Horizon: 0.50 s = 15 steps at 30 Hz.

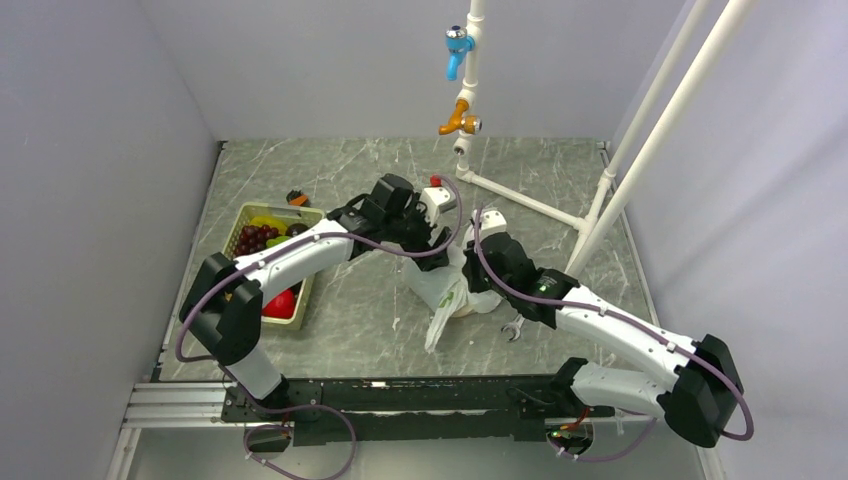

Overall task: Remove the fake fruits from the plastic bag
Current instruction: Untie the plastic bag at the center of the board.

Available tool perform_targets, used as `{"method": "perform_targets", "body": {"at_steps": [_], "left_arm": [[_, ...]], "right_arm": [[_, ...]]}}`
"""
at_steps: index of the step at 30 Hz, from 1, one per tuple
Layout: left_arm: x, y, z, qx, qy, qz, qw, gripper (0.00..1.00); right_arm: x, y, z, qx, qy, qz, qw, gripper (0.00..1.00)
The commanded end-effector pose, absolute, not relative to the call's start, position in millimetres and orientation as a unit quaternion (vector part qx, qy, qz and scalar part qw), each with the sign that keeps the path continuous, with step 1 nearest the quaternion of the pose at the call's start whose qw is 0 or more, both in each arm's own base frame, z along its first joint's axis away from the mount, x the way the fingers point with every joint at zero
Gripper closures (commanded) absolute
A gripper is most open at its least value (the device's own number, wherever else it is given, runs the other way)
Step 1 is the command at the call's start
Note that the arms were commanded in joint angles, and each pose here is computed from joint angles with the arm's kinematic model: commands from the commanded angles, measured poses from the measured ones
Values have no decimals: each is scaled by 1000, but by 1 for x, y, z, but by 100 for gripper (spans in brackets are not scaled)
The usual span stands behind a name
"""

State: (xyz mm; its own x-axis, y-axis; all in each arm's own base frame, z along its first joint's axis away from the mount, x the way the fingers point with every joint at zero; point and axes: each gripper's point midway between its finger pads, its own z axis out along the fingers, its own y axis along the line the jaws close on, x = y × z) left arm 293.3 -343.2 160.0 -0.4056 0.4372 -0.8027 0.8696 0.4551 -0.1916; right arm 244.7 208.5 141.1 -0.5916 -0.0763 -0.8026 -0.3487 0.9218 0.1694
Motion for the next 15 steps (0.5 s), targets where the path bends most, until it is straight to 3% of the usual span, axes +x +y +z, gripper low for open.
{"method": "perform_targets", "body": {"at_steps": [1, 5, 8, 11, 15], "left_arm": [[280, -354, 176, 466, 746, -308, 362, 11], [282, -354, 167, 468, 753, -301, 353, 14], [279, -358, 157, 469, 758, -304, 337, 14], [275, -364, 147, 471, 763, -302, 323, 15], [272, -366, 142, 482, 765, -289, 315, 23]], "right_arm": [[249, 244, 182, -154, 843, 233, 459, 97], [248, 246, 188, -144, 844, 244, 455, 96], [246, 240, 186, -135, 847, 240, 455, 87], [242, 238, 180, -137, 853, 235, 445, 83], [240, 224, 167, -131, 867, 201, 437, 76]]}}
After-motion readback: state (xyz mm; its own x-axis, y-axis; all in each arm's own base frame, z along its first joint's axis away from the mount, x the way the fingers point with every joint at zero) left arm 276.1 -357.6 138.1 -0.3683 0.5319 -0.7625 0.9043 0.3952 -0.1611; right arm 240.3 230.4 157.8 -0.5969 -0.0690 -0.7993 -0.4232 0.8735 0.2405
